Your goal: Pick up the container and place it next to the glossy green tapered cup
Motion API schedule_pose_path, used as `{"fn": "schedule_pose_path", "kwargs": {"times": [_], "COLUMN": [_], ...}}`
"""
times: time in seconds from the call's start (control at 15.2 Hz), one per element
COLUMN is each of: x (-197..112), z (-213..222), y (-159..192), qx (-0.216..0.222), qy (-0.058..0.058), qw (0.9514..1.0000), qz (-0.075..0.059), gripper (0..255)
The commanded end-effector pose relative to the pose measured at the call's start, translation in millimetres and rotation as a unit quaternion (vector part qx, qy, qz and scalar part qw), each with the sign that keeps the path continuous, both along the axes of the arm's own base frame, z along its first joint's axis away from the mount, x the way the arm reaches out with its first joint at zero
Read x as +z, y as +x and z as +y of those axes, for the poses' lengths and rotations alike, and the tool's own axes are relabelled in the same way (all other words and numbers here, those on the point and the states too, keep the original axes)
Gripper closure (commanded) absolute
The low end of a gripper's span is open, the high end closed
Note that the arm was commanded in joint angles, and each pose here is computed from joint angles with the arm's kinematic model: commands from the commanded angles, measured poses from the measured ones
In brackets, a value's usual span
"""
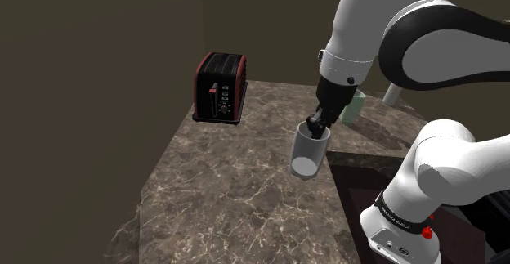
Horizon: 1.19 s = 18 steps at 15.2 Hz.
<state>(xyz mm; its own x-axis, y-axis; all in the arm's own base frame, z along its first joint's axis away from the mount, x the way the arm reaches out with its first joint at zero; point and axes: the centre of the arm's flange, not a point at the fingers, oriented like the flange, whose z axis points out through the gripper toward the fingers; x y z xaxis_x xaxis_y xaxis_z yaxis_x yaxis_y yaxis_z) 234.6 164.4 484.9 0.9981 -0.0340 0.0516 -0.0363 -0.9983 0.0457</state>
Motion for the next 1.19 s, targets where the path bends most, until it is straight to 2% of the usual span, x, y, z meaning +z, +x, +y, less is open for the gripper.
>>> {"fn": "schedule_pose_path", "kwargs": {"times": [0.0, 1.12], "x": [10.8, 98.7], "z": [0.5, 0.5], "y": [-0.5, -0.5], "qx": [0.000, 0.000], "qy": [0.000, 0.000], "qw": [1.0000, 1.0000], "qz": [0.000, 0.000], "gripper": [255, 255]}}
